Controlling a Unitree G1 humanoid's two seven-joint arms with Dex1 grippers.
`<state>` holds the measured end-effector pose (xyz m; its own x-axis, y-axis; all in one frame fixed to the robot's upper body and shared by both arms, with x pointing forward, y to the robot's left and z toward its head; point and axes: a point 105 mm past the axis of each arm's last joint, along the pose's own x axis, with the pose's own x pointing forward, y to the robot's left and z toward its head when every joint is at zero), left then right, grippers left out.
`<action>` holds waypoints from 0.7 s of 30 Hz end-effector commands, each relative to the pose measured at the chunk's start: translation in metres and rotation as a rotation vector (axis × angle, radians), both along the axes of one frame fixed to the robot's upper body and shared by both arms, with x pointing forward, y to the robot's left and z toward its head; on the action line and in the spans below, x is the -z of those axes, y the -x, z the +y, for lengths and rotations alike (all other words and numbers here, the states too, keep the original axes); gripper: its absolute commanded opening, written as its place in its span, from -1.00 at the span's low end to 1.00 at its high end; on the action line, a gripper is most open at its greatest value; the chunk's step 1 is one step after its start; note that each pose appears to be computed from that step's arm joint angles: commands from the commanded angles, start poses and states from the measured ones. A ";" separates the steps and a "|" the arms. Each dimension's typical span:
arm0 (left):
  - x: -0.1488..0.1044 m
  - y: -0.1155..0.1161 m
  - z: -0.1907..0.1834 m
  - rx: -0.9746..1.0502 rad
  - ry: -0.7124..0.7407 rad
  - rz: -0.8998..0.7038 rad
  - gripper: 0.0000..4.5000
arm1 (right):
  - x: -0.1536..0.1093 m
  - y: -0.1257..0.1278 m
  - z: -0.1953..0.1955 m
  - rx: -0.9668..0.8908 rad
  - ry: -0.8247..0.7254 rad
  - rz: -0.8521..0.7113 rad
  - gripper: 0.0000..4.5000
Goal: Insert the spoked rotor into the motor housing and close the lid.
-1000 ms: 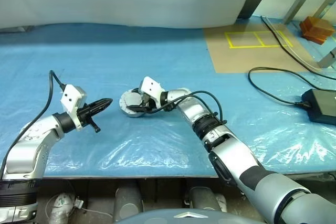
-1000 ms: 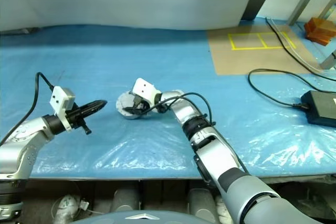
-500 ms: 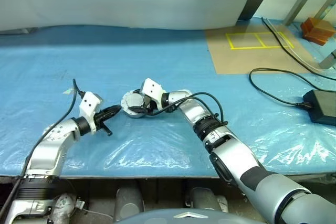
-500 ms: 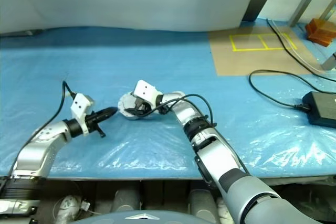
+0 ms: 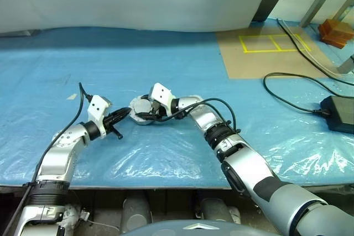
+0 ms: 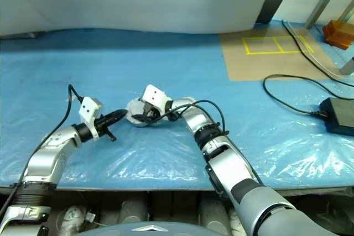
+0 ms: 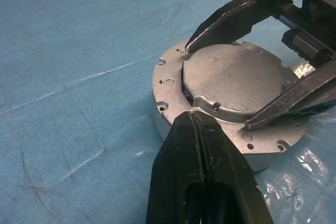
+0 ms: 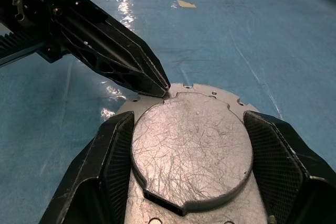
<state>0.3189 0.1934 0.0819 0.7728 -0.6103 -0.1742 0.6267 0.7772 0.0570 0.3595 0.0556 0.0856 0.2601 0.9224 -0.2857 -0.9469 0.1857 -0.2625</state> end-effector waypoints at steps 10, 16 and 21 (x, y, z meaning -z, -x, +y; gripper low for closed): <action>0.025 0.008 -0.009 0.019 0.016 0.081 -1.00 | 0.042 0.007 -0.015 0.060 0.097 0.126 0.31; 0.026 0.008 -0.008 0.020 0.012 0.082 -1.00 | 0.033 0.014 -0.012 0.001 0.050 0.193 0.98; 0.025 0.007 -0.009 0.017 0.009 0.077 -1.00 | 0.013 0.013 -0.008 -0.018 -0.016 0.137 0.98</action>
<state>0.3167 0.1862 0.0757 0.7617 -0.6278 -0.1603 0.6398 0.7678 0.0330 0.3519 0.0518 0.0875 0.2175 0.9355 -0.2786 -0.9689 0.1724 -0.1774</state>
